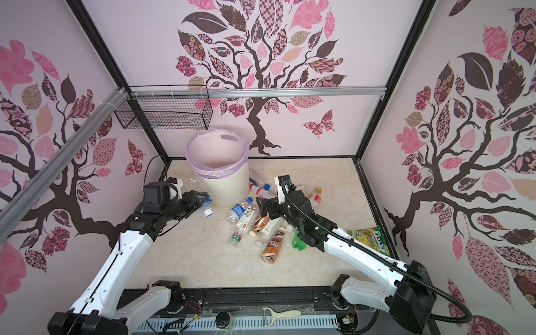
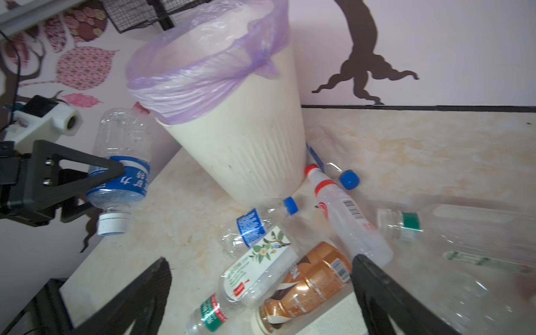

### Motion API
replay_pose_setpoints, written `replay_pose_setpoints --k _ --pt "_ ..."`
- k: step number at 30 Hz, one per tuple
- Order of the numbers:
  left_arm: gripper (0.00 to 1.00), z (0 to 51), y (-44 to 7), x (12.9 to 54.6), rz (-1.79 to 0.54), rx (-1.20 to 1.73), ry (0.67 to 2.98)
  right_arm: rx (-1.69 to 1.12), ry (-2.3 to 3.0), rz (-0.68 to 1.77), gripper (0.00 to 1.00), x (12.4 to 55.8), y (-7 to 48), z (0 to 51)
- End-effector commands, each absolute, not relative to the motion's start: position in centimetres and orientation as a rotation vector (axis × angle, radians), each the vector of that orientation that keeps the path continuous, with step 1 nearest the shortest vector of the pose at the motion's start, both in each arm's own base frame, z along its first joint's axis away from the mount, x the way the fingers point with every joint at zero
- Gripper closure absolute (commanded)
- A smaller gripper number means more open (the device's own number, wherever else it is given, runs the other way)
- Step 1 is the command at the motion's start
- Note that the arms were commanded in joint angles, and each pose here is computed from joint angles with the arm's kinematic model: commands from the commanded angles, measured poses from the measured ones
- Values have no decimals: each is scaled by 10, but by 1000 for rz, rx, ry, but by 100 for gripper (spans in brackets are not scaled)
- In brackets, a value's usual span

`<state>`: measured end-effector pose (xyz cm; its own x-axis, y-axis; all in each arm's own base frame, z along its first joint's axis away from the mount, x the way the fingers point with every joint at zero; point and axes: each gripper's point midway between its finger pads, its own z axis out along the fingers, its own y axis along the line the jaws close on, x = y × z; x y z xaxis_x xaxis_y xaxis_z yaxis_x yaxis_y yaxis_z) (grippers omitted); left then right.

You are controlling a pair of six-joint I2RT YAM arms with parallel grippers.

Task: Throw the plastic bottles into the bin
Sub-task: 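Lift the bottle with left gripper toward right gripper while right gripper approaches, then grasp the bottle with right gripper while left gripper keeps holding it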

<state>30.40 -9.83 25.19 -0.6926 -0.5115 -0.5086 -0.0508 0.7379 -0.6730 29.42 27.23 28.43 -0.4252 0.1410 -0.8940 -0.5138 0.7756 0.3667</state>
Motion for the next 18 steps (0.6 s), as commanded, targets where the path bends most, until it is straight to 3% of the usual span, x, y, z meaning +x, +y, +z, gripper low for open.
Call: replay_pose_setpoints --k 1,10,18 --pt "49 312 -110 304 -894 -322 2066 -310 1817 881 0 287 299 317" --pt "50 376 -140 312 -997 -248 1940 -396 1766 977 1 280 350 346" --pt "51 384 -173 317 -1059 -279 1936 -360 1714 1005 1 291 366 367"
